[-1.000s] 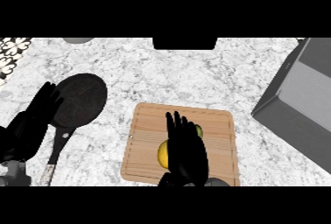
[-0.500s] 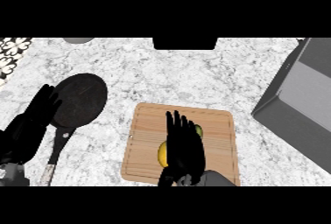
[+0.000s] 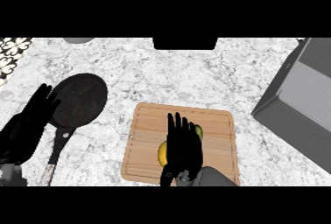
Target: Pick the lemon from the cutting board and place it in the cardboard box
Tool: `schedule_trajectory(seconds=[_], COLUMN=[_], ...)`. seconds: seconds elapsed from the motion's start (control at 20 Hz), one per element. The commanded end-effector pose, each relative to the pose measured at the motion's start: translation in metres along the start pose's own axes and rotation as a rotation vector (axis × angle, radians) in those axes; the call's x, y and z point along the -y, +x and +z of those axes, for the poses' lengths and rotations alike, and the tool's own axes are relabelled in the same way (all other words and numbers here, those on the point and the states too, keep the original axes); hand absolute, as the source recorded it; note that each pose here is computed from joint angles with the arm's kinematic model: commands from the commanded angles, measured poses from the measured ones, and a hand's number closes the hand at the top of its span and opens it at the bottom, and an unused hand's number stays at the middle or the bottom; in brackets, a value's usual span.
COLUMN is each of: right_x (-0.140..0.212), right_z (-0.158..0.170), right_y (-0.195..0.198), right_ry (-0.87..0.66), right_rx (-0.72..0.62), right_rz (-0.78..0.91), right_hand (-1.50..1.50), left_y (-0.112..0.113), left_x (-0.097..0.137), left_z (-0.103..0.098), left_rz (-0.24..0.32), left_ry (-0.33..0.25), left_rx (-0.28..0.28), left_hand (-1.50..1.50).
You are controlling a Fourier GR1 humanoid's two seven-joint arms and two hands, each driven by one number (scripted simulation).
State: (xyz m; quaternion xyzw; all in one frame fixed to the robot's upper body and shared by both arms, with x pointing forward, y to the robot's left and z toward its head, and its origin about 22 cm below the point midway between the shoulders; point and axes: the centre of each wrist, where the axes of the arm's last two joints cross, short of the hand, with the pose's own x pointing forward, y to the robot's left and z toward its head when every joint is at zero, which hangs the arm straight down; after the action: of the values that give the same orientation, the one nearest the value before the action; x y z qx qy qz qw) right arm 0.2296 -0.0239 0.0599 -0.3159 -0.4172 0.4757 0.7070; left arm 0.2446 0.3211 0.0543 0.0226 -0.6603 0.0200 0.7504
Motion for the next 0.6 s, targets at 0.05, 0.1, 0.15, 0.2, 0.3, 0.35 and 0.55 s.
schedule_trajectory(seconds=[0.05,0.1,0.15,0.2,0.3,0.35,0.55], right_x=[0.009,-0.008,0.0,-0.016,-0.02,-0.015,-0.038], right_z=[-0.011,0.004,-0.006,-0.003,-0.002,-0.003,-0.006], right_y=[0.006,0.007,0.013,0.009,-0.002,0.006,0.002], right_ry=[0.019,0.042,0.039,0.034,0.06,0.066,0.073], right_rx=[-0.178,-0.19,-0.174,-0.185,-0.197,-0.194,-0.204], right_rz=[-0.007,0.01,0.02,0.027,0.01,0.012,0.025], right_hand=[-1.5,-1.5,-1.5,-1.5,-1.5,-1.5,-1.5], left_y=[-0.002,0.004,-0.008,0.007,-0.01,-0.001,-0.006], left_x=[0.007,0.003,0.02,-0.005,0.0,0.0,-0.002], left_z=[0.001,0.008,-0.009,0.004,0.007,0.0,0.004], left_rz=[0.001,-0.004,-0.005,-0.005,0.002,0.005,0.009], left_ry=[0.013,-0.008,-0.011,-0.013,-0.008,-0.003,-0.008], left_rx=[0.019,-0.004,0.004,0.004,-0.015,-0.009,0.001], left_hand=[0.0,0.0,0.0,0.0,0.0,0.0,0.0])
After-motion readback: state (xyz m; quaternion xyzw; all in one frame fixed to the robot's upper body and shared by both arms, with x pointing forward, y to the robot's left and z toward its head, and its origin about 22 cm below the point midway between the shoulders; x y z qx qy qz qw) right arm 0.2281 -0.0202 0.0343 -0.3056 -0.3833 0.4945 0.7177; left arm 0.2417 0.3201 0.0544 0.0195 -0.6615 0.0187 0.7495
